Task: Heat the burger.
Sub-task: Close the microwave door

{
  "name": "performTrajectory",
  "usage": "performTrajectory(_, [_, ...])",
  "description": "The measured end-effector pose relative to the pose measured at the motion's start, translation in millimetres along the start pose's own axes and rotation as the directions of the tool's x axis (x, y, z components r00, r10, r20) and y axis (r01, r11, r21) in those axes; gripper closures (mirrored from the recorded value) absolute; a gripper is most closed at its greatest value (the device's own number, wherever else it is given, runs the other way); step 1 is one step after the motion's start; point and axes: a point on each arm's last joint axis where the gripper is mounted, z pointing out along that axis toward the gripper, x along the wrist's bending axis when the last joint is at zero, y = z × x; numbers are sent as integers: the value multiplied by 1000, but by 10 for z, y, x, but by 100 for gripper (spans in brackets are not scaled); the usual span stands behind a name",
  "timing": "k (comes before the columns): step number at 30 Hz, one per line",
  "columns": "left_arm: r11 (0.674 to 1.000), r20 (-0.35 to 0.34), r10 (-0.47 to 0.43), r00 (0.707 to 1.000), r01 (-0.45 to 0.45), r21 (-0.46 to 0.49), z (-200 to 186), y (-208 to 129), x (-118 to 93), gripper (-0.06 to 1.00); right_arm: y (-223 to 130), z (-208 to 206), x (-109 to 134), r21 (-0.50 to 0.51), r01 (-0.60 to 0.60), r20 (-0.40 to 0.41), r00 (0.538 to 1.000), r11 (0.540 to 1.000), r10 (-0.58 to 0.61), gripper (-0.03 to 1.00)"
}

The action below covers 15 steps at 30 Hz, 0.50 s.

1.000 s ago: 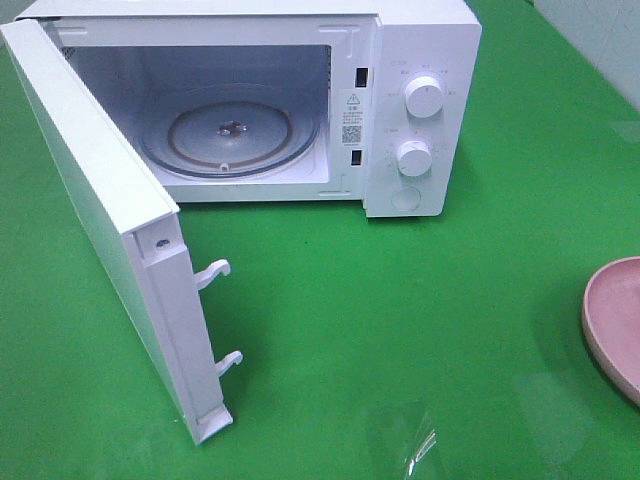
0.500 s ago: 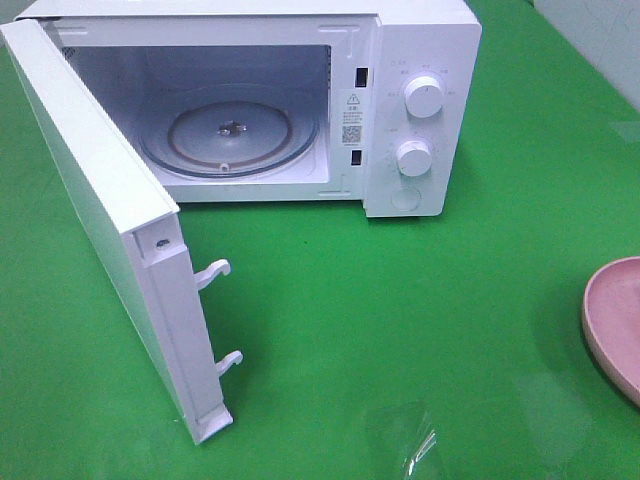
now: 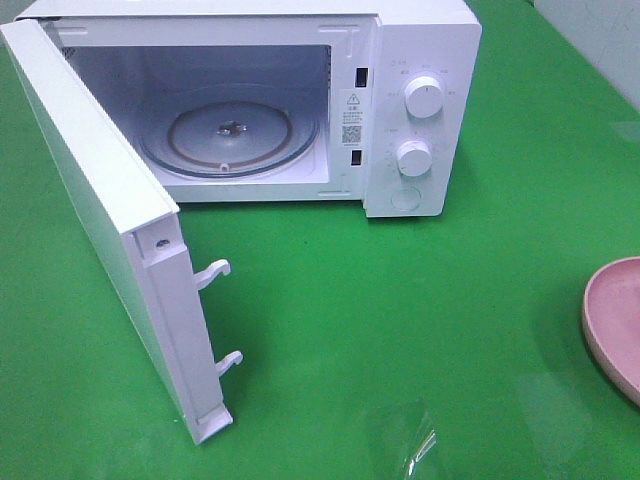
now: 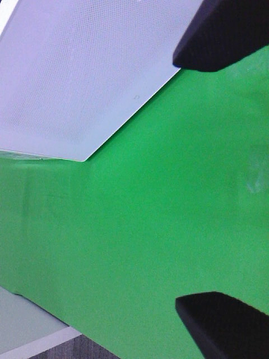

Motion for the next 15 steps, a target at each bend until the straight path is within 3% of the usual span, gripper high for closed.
performTrajectory(15, [1000,0,0,1000,0,0,0,0,0,-4,0,0,0,0,0,0,1000,1000,0,20])
